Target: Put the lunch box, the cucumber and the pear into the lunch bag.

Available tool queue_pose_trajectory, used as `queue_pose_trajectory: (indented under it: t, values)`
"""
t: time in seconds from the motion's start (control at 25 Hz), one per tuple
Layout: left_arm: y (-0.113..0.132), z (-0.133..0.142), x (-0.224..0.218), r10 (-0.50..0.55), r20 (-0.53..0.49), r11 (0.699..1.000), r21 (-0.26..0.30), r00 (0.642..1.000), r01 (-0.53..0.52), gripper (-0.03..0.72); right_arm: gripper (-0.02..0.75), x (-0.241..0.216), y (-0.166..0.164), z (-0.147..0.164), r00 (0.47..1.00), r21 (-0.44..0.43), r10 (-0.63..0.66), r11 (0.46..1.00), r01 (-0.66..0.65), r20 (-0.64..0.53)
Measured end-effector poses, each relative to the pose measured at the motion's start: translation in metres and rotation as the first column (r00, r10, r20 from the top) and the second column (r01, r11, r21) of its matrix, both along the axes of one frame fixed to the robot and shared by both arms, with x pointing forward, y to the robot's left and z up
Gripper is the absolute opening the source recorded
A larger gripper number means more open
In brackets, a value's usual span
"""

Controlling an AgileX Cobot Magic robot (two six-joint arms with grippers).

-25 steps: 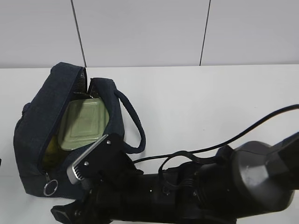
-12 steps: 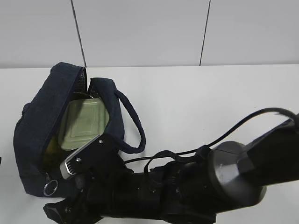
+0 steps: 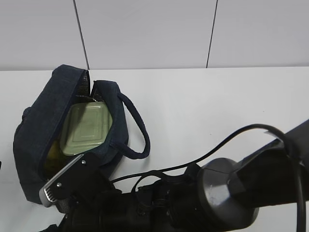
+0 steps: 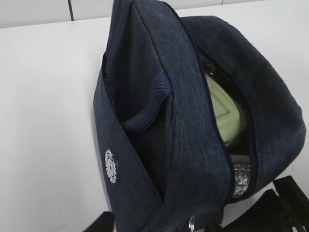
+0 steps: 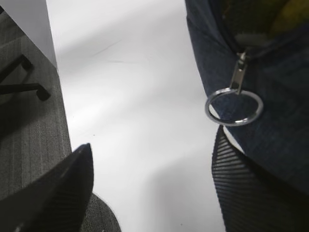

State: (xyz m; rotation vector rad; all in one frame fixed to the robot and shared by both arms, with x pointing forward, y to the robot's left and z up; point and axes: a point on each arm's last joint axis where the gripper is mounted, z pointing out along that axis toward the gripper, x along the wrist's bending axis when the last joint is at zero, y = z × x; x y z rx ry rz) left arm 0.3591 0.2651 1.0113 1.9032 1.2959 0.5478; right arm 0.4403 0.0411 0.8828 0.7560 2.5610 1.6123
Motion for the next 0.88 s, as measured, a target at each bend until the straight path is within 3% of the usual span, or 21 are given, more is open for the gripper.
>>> queue_pose_trajectory:
  t: [0.6,0.88]
  values:
    - [0.000,0.000,0.000,0.001,0.003,1.000,0.000,1.000,-0.001,0.342,0.591,0.011,0.006,0.008,0.997,0.005,-0.061,0.998,0.061,0.044]
    - [0.000,0.000,0.000,0.001,0.003,1.000,-0.001,1.000,-0.001,0.342,0.591,0.018,0.010,0.003,0.996,-0.088,-0.080,0.993,0.083,0.039]
